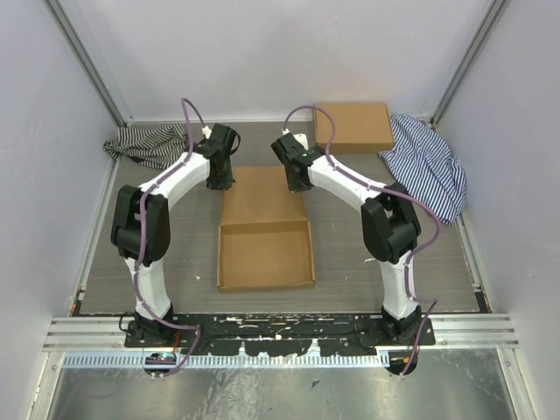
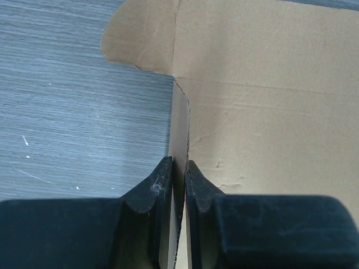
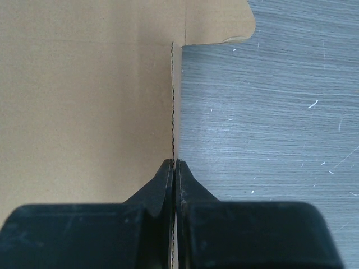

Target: Fold the paper box

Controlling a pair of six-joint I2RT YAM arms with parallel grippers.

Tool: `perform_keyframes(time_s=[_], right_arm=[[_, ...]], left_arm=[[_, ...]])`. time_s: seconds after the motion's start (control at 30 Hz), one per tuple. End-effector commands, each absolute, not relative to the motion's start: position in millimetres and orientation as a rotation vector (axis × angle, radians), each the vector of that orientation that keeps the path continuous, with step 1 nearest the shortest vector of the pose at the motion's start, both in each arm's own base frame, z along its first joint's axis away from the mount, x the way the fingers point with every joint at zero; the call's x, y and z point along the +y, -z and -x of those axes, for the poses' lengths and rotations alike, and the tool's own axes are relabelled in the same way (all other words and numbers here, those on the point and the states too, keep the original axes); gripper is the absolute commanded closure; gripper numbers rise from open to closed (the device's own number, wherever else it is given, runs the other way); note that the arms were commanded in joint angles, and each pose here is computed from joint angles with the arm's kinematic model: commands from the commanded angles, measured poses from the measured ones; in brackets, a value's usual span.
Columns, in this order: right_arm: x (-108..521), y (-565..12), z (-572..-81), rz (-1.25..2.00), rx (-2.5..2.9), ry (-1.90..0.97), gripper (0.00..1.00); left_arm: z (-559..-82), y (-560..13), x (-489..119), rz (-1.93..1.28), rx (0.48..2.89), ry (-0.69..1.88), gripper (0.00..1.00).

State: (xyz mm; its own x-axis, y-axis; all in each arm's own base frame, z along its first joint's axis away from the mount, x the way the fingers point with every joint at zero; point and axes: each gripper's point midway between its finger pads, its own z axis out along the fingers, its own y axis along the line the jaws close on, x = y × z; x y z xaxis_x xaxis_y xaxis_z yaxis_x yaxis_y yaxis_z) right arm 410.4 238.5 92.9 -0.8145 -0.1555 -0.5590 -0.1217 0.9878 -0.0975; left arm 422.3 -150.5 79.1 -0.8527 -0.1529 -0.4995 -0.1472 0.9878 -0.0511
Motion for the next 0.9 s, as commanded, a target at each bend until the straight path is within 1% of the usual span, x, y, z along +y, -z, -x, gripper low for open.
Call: perform_keyframes(time_s=[0.0, 0.33, 0.7, 0.8, 0.87], right_arm=[[274, -109, -416, 0.151, 2.456, -0.008, 0.99], [283, -89, -405, 0.158, 2.463, 0.088, 0.99], [288, -80, -399, 0.116, 2.467, 0.118, 0.99], [284, -85, -400, 0.084, 2.455, 0.131, 0.99], [282, -93, -400, 0.063, 2.437, 0.130, 0.96]], left_arm=[[-427, -85, -172, 0.155, 2.599, 0.040, 0.81], [-416, -72, -174, 0.121, 2.624, -0.048, 0.81], [-409, -64, -181, 0.099, 2.636, -0.094, 0.82], [-408, -67, -175, 0.101, 2.623, -0.135, 0.83], [-409, -74, -166, 0.105, 2.601, -0.178, 0.86]])
